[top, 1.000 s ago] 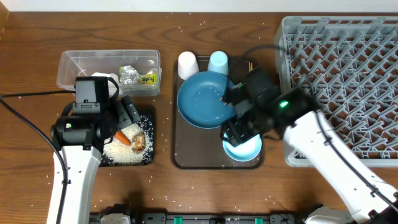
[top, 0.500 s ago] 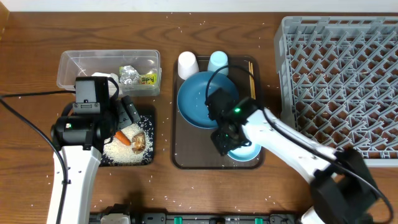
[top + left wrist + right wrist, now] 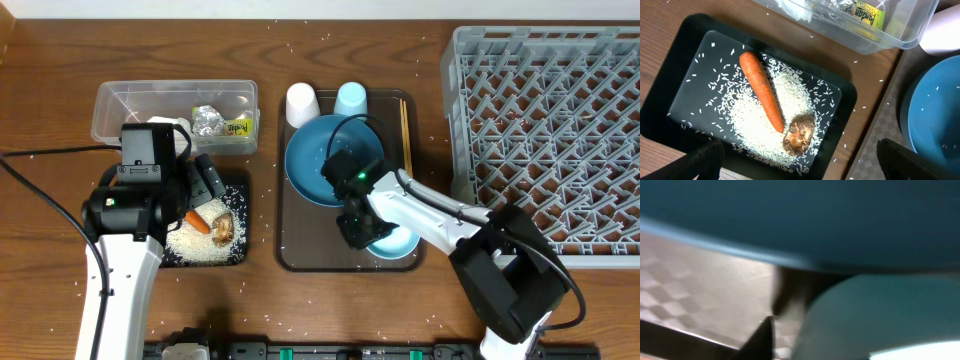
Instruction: Sort waste into correct bins and load items into the dishwasher rack
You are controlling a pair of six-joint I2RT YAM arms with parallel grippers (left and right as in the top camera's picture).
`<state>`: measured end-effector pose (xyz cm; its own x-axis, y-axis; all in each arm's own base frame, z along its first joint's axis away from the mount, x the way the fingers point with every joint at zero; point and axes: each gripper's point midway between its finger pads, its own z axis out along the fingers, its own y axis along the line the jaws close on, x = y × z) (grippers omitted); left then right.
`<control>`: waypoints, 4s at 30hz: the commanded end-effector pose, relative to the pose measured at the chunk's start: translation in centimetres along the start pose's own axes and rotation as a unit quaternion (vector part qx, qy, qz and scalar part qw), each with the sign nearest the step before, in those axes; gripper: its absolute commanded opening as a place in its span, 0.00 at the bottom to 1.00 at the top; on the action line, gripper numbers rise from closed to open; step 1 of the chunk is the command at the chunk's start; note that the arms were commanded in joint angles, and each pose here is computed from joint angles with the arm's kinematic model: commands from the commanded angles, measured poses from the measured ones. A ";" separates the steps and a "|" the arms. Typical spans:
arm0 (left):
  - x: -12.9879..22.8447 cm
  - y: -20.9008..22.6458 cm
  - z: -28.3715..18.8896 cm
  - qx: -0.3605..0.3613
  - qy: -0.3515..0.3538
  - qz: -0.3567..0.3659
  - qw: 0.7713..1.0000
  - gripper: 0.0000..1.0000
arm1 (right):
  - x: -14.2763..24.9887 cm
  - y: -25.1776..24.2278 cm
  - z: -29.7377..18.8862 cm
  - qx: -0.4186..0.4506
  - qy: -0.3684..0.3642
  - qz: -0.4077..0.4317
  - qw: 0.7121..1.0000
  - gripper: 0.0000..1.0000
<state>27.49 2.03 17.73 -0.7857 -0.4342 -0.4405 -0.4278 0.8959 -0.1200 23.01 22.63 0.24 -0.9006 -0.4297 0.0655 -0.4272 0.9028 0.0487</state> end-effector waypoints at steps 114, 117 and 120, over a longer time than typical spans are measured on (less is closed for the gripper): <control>0.0 0.2 0.1 -0.006 0.002 0.002 1.000 0.98 | 0.0 -42.0 -20.4 -0.414 -0.535 0.303 0.671 0.25; 0.0 0.2 0.1 -0.006 0.002 0.002 1.000 0.98 | 0.9 -42.5 -20.9 -0.395 -0.531 0.336 0.671 0.25; 0.0 0.2 0.1 -0.006 0.002 0.002 1.000 0.98 | 1.8 -42.4 -22.2 -0.368 -0.534 0.352 0.675 0.27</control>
<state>27.49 2.03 17.73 -0.7857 -0.4342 -0.4405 -0.4278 0.8959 -0.1200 41.89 -16.01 17.49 -0.6218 0.7139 -0.3221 -0.0538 0.3714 0.9269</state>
